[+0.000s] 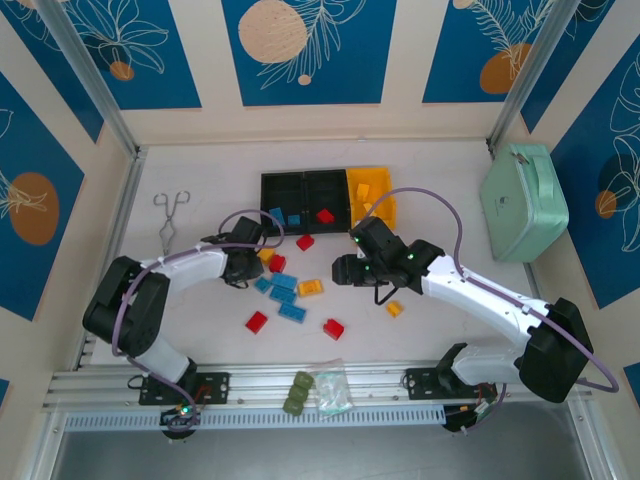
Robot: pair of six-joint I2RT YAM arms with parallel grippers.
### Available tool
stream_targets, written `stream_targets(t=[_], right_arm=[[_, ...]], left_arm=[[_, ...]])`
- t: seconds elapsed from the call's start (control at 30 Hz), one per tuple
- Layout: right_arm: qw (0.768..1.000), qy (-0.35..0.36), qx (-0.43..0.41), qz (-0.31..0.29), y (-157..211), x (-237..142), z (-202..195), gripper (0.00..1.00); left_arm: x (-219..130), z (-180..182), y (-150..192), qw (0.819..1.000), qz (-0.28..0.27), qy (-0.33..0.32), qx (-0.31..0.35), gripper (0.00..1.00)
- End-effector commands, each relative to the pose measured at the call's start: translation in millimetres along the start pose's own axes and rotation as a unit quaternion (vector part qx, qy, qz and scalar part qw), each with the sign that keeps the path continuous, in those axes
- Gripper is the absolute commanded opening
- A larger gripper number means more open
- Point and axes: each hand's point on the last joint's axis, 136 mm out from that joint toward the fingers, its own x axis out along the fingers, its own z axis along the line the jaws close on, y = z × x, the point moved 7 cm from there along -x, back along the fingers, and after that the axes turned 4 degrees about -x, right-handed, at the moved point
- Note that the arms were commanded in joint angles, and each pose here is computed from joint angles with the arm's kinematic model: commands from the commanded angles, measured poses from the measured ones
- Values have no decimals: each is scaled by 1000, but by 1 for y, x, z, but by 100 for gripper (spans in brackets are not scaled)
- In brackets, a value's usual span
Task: Sort the legos into containers by color
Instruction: Pick up the lego from the center of the table, then place the lego in the container.
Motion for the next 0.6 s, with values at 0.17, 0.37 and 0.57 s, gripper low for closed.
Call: stream_targets(t=[0.17, 0.37, 0.57], right_arm=[[1000, -25, 2, 0, 3, -3, 3, 52], [998, -68, -9, -15, 3, -12, 8, 52], [997, -68, 8, -34, 5, -24, -5, 52]], left_arm=[[-42, -4, -13, 999, -15, 34, 39, 20], [-74, -24, -20, 994, -13, 89, 65, 19], [-96, -62, -27, 986, -20, 131, 97, 18]])
